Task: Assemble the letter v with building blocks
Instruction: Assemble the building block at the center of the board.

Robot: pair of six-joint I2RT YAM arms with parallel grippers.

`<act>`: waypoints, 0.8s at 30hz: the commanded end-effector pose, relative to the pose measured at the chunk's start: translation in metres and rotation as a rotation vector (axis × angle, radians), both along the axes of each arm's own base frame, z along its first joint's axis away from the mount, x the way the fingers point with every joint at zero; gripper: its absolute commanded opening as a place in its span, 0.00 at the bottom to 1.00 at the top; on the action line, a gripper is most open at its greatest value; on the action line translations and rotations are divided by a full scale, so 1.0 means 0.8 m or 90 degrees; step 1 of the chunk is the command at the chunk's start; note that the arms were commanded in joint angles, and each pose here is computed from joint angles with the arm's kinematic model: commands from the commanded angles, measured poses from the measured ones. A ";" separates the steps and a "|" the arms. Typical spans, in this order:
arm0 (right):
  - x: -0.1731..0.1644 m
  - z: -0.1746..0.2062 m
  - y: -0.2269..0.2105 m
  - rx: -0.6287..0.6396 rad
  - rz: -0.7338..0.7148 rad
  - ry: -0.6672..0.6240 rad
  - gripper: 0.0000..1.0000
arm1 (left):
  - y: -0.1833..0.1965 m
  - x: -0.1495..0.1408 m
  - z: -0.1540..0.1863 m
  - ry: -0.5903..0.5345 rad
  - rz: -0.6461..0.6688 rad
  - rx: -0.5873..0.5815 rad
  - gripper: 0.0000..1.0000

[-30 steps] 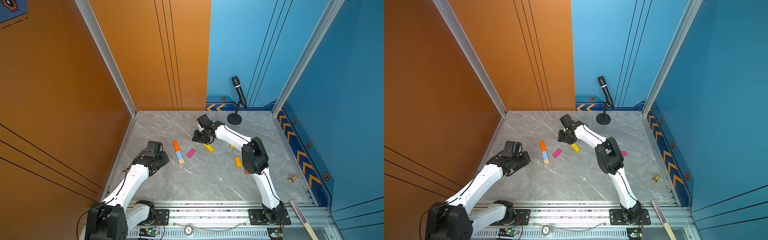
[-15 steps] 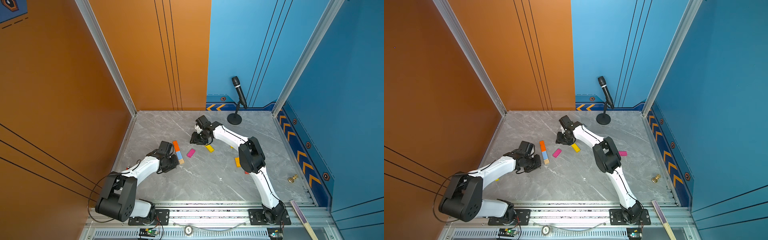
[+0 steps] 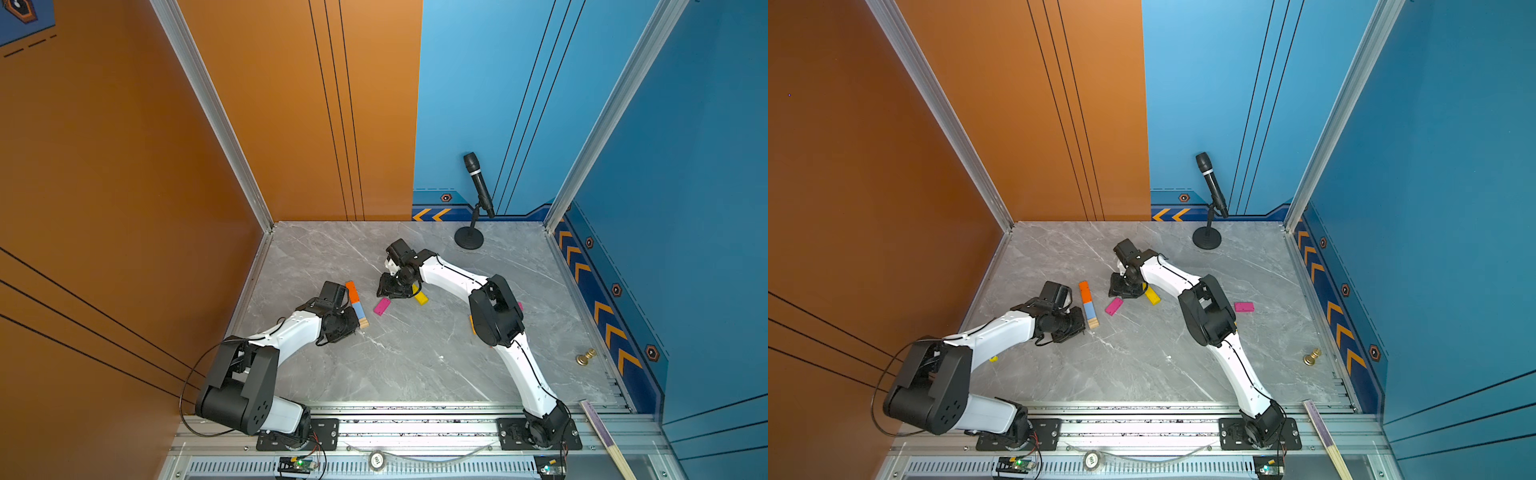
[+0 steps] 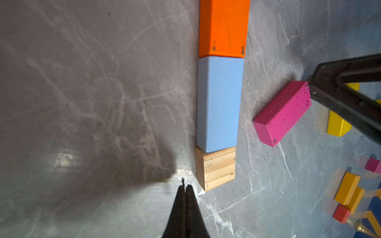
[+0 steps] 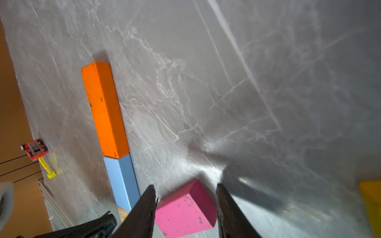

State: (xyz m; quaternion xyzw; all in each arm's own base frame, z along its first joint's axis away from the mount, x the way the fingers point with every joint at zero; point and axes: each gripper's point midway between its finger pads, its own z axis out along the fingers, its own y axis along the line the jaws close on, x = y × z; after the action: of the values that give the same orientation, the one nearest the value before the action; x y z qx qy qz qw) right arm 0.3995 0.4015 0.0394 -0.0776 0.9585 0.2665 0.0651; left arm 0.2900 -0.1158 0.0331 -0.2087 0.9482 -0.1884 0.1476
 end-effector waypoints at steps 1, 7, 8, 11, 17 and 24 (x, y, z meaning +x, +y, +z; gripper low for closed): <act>-0.016 -0.007 -0.007 -0.017 0.007 0.024 0.47 | 0.000 -0.006 -0.007 0.013 0.003 -0.001 0.00; -0.025 -0.014 -0.011 -0.030 0.008 0.031 0.43 | 0.005 -0.008 -0.005 0.009 0.013 0.001 0.00; -0.027 -0.014 -0.011 -0.031 0.008 0.032 0.43 | 0.006 -0.008 -0.004 0.007 0.013 0.001 0.00; -0.028 -0.016 -0.012 -0.033 0.008 0.035 0.41 | 0.008 -0.009 -0.004 0.008 0.013 0.003 0.00; -0.048 -0.020 -0.005 -0.047 0.026 0.038 0.40 | 0.011 -0.012 -0.004 0.007 0.018 0.006 0.00; -0.057 -0.023 -0.002 -0.055 0.036 0.040 0.39 | 0.012 -0.010 -0.004 0.004 0.021 0.006 0.00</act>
State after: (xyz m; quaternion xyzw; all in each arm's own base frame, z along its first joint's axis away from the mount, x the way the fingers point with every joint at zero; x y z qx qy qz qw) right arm 0.3705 0.4129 0.0332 -0.0995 0.9592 0.2599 0.0500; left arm 0.2853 -0.1113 0.0311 -0.2152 0.9471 -0.1869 0.1478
